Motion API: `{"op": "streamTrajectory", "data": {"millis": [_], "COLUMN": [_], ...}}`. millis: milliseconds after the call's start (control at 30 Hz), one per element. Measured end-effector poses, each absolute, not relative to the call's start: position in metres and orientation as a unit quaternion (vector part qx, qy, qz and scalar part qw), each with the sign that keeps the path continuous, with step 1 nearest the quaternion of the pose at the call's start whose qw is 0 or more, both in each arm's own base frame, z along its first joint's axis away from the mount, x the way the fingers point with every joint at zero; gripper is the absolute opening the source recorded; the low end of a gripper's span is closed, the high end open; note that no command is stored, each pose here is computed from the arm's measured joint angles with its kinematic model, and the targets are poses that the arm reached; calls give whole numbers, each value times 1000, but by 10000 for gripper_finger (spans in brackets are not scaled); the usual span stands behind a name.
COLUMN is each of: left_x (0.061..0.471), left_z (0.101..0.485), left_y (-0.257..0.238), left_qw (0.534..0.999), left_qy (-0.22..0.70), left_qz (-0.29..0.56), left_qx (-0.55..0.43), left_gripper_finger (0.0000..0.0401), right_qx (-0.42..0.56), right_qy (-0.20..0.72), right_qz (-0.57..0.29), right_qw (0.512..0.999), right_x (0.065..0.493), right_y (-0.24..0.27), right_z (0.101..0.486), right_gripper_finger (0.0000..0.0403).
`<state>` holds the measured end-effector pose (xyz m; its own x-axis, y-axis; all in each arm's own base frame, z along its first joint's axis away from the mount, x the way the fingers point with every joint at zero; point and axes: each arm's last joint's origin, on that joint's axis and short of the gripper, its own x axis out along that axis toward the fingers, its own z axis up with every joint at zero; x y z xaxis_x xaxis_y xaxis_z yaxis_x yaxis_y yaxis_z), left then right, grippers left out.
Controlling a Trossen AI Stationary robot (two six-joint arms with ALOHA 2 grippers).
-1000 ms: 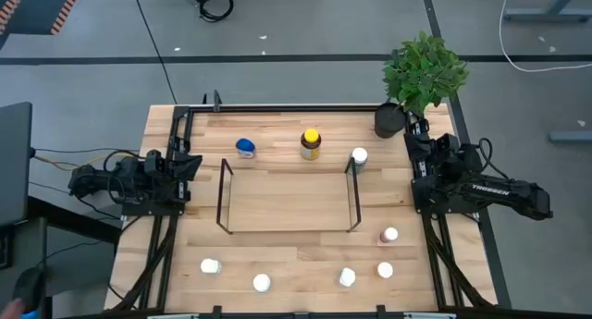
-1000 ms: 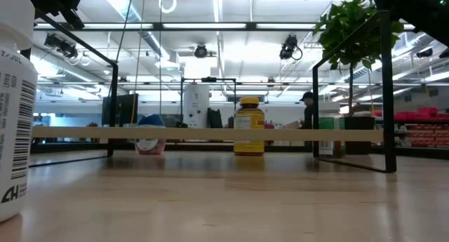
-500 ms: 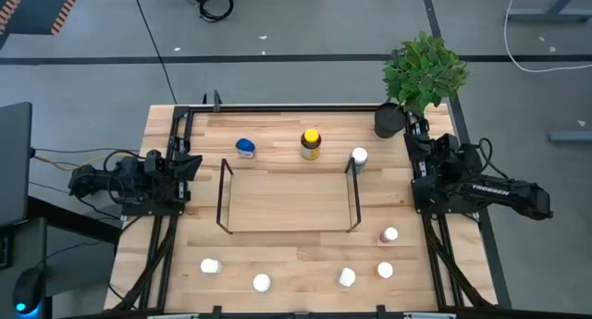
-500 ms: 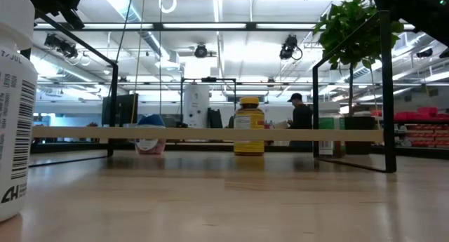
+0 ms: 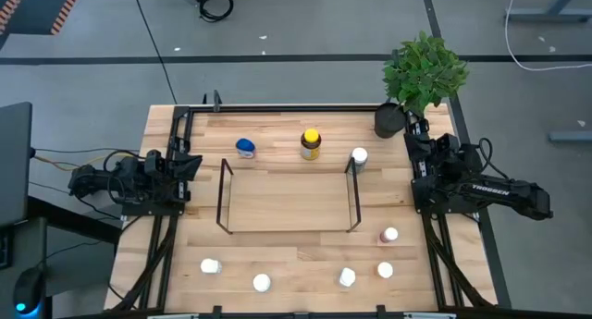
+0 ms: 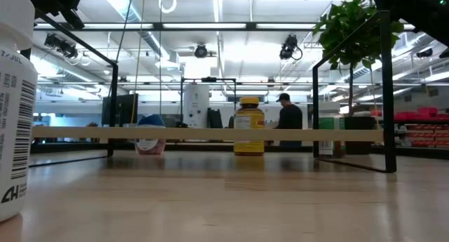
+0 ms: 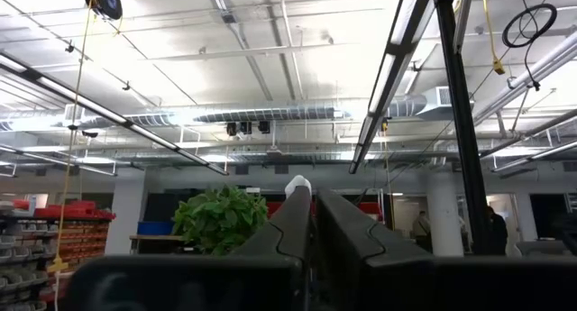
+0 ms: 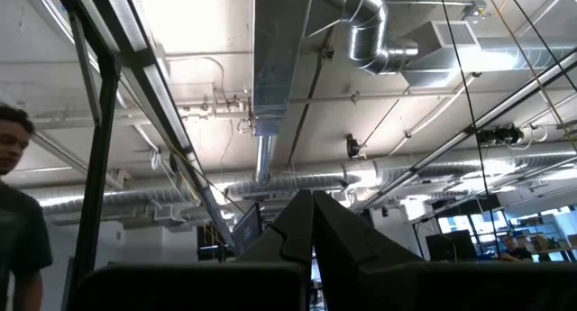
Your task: Pick and place medicine bottles onto shelf by color
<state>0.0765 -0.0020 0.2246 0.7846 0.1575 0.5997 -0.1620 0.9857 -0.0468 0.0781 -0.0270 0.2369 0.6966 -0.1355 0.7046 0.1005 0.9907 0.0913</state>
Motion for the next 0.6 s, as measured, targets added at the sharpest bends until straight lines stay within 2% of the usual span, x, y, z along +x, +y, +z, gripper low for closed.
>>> {"op": "streamTrajectory", "data": {"millis": [300, 600], "left_x": [76, 76], "left_z": [225, 225], "left_y": [-2, -2], "left_qw": [945, 945], "left_qy": [-317, -317], "left_qz": [85, 84], "left_qx": [4, 3], "left_gripper_finger": [36, 26], "right_qx": [23, 23], "right_qy": [-384, -384], "right_qz": [-64, -64], "right_qw": [921, 921], "right_x": [78, 78], "right_y": [-27, -27], "right_z": [237, 237], "right_gripper_finger": [17, 17]}}
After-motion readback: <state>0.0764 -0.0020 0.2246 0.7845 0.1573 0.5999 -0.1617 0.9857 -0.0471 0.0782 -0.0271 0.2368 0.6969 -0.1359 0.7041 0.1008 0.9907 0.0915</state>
